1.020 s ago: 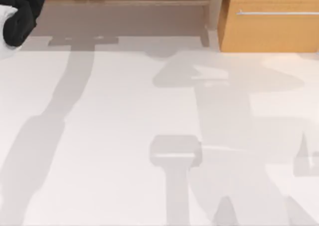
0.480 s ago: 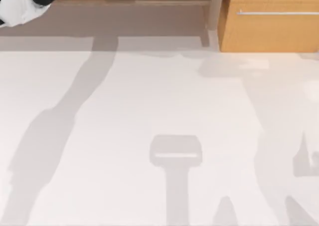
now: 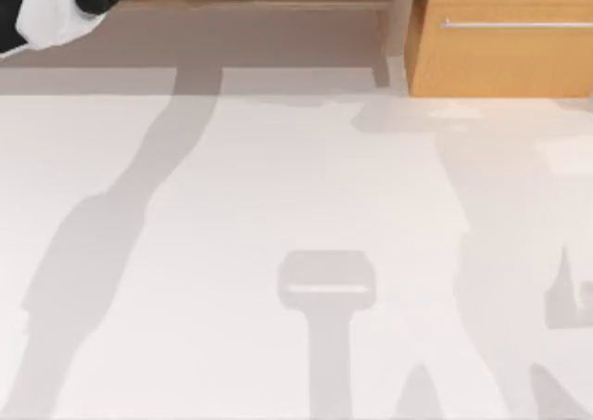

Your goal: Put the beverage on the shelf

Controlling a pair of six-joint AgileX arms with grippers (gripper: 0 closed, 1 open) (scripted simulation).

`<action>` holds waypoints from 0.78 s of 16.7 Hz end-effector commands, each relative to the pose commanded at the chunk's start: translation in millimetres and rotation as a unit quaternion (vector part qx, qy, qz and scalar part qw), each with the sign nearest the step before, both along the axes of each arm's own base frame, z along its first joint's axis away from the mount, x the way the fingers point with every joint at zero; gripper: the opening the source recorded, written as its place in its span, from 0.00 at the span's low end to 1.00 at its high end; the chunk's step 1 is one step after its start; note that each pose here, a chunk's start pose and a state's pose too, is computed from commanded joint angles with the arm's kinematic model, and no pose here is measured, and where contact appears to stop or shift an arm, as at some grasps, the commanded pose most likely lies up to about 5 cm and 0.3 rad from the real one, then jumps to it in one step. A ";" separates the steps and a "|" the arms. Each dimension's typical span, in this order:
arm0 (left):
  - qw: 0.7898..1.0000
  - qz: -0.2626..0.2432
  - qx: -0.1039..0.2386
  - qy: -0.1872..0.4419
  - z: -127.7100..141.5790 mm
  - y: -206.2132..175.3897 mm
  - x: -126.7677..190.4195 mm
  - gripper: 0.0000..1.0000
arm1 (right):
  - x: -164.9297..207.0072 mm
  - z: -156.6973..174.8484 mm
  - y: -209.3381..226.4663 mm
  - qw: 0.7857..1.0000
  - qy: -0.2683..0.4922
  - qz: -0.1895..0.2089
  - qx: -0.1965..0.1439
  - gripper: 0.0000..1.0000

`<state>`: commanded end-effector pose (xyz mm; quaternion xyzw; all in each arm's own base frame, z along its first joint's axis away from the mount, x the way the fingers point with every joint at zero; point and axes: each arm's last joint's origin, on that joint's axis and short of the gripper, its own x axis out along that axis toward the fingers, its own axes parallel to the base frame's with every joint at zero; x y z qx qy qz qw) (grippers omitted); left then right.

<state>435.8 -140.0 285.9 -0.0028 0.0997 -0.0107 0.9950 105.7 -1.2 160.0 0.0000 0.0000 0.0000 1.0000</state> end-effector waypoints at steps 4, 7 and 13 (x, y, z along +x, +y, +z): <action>1.000 -0.001 -0.001 -0.001 -17.4 -1.3 19.2 0.00 | 0.0 0.0 0.0 1.000 0.000 0.000 0.000 1.00; 1.000 -0.001 -0.001 -0.002 -20.5 -1.2 22.5 0.00 | 0.0 0.0 0.0 1.000 0.000 0.000 0.000 1.00; 1.000 -0.001 -0.001 -0.002 -20.5 -1.2 22.5 0.30 | 0.0 0.0 0.0 1.000 0.000 0.000 0.000 1.00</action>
